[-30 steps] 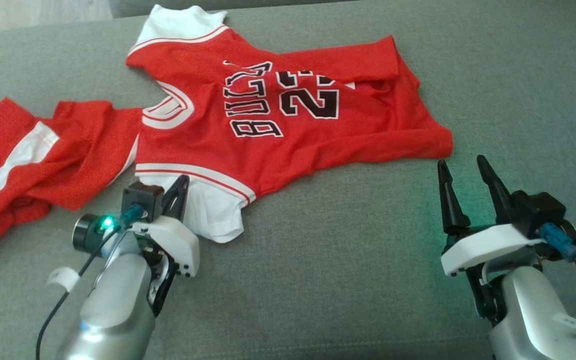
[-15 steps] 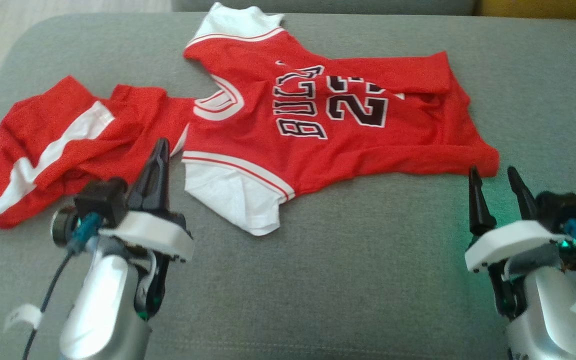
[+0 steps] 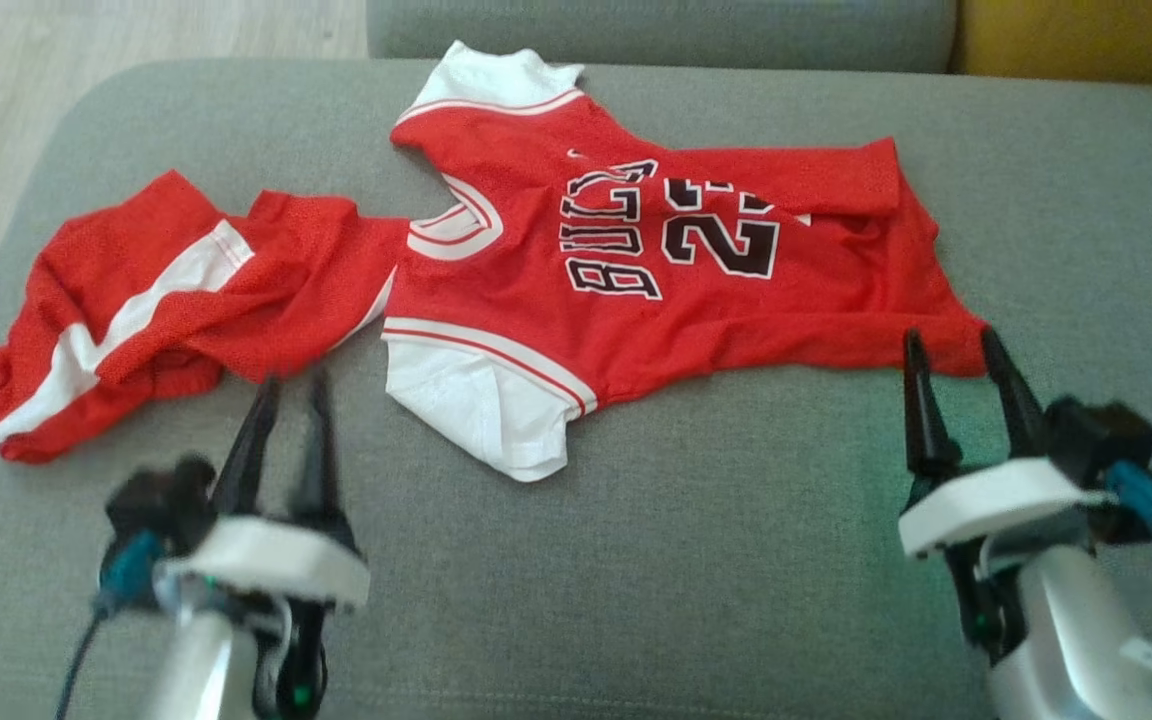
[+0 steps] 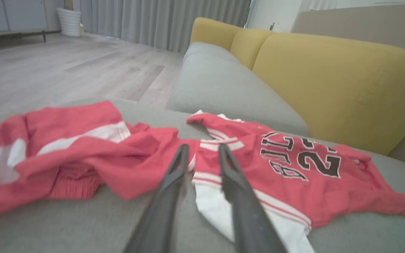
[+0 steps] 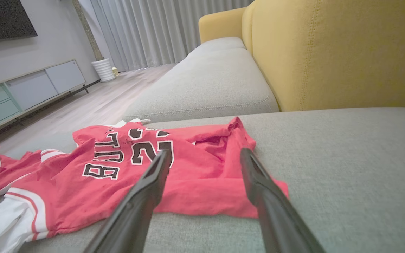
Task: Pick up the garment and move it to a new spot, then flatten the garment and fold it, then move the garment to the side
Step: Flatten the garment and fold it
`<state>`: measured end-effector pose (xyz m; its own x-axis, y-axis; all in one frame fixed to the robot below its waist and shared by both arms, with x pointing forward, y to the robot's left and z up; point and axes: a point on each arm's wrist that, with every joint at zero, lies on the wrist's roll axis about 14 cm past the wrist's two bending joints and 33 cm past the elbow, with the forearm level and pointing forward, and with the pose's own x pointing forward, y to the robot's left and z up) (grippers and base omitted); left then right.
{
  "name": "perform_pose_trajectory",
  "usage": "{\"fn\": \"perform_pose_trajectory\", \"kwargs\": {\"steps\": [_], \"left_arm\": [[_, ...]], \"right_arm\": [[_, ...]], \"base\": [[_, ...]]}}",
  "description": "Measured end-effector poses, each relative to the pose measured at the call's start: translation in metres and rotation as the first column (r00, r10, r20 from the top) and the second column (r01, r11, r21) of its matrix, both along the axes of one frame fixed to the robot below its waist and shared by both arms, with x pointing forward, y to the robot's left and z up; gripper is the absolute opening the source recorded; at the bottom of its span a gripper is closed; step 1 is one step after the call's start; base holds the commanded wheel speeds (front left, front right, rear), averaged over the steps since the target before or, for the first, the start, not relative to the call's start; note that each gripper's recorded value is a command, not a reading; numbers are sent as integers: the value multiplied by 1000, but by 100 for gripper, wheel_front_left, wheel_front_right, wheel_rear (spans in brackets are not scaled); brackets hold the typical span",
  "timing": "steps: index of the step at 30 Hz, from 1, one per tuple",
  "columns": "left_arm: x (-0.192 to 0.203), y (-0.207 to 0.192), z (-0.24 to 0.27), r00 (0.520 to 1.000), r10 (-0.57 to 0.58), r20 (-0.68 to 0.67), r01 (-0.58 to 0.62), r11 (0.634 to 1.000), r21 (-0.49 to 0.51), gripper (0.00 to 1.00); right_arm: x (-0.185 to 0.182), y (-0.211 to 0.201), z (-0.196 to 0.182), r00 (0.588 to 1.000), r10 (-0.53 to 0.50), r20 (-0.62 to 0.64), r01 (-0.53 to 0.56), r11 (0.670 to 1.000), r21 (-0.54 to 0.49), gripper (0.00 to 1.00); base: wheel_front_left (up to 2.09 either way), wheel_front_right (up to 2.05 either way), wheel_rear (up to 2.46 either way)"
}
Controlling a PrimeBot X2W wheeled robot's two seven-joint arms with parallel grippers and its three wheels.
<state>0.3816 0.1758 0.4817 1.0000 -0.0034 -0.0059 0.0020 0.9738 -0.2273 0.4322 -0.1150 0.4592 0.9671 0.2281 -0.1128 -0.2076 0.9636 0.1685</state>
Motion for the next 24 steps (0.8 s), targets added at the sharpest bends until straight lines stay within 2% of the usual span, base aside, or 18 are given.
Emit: {"fn": "perform_pose_trajectory", "kwargs": {"steps": [1, 6, 20, 24], "left_arm": [[-7, 0, -7, 1000, 4, -22, -4, 1000, -5, 100], [-25, 0, -18, 998, 12, -56, -13, 1000, -20, 100], [-20, -6, -7, 1000, 8, -23, -9, 1000, -30, 100], [-15, -15, -13, 999, -34, -39, 33, 999, -18, 100]], "right_arm": [[-5, 0, -1, 1000, 1, -2, -1, 1000, 4, 100], [-24, 0, -7, 1000, 2, -20, -2, 1000, 19, 100], [-25, 2, 2, 1000, 8, 7, -8, 1000, 20, 100], [-23, 1, -2, 1000, 8, -1, -8, 1000, 19, 100]], "base": [[0, 0, 0], [0, 0, 0], [0, 0, 0], [0, 0, 0]]}}
